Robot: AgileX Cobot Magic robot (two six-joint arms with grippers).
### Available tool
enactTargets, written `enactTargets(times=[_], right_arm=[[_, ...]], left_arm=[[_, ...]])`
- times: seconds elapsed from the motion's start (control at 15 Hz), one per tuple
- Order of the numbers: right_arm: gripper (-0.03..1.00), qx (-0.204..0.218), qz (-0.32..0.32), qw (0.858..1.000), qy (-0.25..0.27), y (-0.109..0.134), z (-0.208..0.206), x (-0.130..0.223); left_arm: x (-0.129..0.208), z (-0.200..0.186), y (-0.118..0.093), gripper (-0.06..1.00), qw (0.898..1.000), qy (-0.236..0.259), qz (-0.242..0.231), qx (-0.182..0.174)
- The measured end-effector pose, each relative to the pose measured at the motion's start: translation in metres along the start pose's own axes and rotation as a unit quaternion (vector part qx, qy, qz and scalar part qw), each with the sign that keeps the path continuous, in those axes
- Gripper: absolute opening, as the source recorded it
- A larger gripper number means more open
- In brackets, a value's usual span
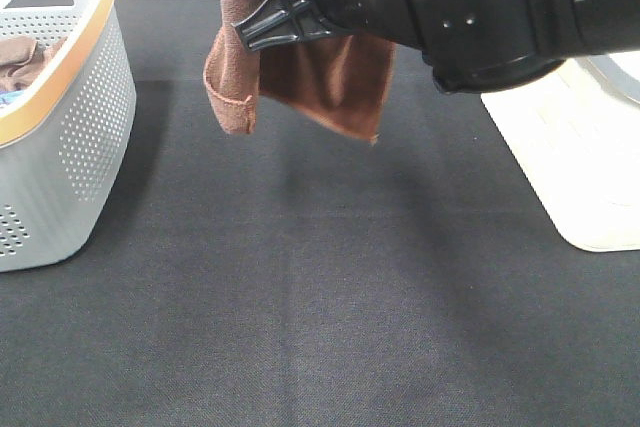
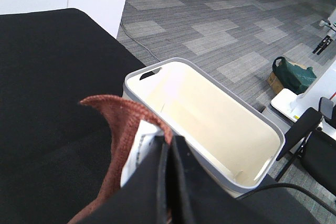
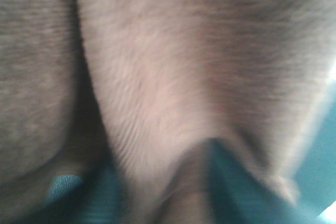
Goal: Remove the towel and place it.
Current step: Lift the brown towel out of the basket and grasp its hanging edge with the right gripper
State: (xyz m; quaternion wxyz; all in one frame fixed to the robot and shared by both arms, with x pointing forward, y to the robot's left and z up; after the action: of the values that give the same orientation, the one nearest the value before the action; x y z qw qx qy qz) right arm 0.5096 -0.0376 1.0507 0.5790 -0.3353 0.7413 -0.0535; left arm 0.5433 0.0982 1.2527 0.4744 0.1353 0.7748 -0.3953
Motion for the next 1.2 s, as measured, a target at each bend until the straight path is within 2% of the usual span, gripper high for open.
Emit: enactTargets(times=[0.07, 0.27, 0.4, 0.53, 0.73, 0.87, 1.07, 1.2], right_arm=[[0.21, 0.000, -0.003, 1.000, 0.000, 0.000, 0.000, 0.000], [0.01, 0.000, -0.020, 1.000, 0.001, 0.000, 0.000, 0.000], [0.00, -0.001, -0.033, 0.999, 0.006, 0.000, 0.000, 0.001], [0.00, -0.004, -0.036, 0.999, 0.022, -0.002, -0.003, 0.003], [0.00, -0.006, -0.029, 0.999, 0.025, -0.013, -0.017, -0.004], [0.00, -0.015, -0.026, 0.999, 0.021, -0.020, -0.028, -0.010], [0.00, -0.028, -0.040, 0.999, 0.001, -0.025, -0.039, -0.019], [0.00, -0.028, -0.052, 0.998, 0.001, -0.026, -0.039, -0.019]], left_arm=[[0.000, 0.000, 0.000, 0.00, 1.000, 0.000, 0.000, 0.000], [-0.002, 0.000, 0.003, 0.00, 1.000, -0.008, 0.018, -0.015], [-0.005, -0.001, 0.009, 0.00, 0.998, -0.021, 0.047, -0.045], [-0.007, -0.003, 0.021, 0.00, 0.990, -0.026, 0.083, -0.109], [-0.011, -0.008, 0.039, 0.00, 0.973, -0.030, 0.115, -0.199], [-0.005, -0.002, 0.052, 0.00, 0.964, -0.007, 0.114, -0.242], [0.010, 0.017, 0.070, 0.00, 0.955, 0.043, 0.112, -0.271], [0.014, 0.025, 0.076, 0.00, 0.953, 0.053, 0.112, -0.275]])
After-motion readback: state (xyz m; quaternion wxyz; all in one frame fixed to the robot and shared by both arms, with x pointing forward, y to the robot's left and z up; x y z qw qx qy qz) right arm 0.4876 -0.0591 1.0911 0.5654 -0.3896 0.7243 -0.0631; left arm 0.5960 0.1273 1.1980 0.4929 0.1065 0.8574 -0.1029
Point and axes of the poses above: a point on each arm's last joint axis where the gripper is mounted, z pointing out along that axis toward the gripper, y along the wrist's bending axis when the last joint is at zero, x = y × z, the point moved 1 cm from there along z, pointing out along that axis toward the gripper, and after that the axes turned 8 degrees about -z, right-handed, at the moved point
